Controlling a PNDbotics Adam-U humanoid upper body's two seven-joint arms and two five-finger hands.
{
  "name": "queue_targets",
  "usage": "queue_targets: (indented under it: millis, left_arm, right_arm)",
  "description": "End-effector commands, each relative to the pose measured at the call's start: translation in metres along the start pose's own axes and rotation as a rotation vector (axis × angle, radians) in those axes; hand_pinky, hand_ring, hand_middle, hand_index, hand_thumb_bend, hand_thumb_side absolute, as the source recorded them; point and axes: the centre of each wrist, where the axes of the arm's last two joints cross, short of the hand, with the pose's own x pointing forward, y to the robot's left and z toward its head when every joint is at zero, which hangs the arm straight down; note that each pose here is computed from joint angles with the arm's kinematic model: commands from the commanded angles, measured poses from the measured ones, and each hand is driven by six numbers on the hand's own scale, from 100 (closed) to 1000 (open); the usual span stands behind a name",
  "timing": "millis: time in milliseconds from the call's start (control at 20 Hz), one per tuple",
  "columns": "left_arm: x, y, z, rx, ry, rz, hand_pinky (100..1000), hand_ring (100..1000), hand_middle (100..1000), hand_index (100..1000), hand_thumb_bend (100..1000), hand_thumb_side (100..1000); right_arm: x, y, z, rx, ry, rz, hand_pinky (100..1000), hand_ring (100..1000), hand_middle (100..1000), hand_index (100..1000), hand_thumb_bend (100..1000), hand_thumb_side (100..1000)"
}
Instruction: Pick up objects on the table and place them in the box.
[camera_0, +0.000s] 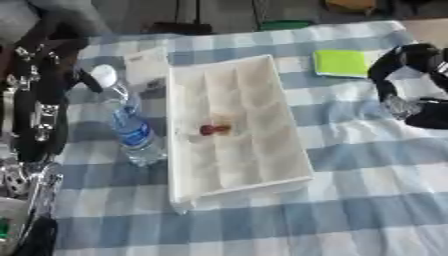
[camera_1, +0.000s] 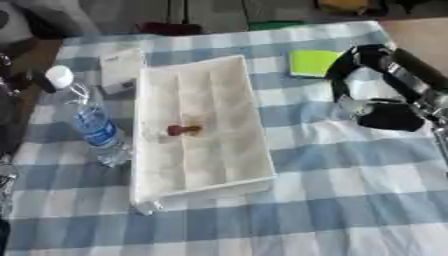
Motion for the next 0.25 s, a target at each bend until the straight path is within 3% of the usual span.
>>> queue_targets:
  millis: [50,250]
  left_arm:
    - [0.0067,0.0032,-0.0032,-0.009,-0.021,-0.021,416,806,931,879,496,492]
    - [0.0066,0.0033,-0.0029,-0.005,-0.019,-0.022,415,807,932,879,493,499]
  right_arm:
    - [0.0082,-0.0136,0.0049,-0.034,-0.008,0.015,822,637,661,693,100,373]
    - [0.0095,-0.0125,0.0080,-0.044,-0.001,0.005,819,636,660,692,100,376]
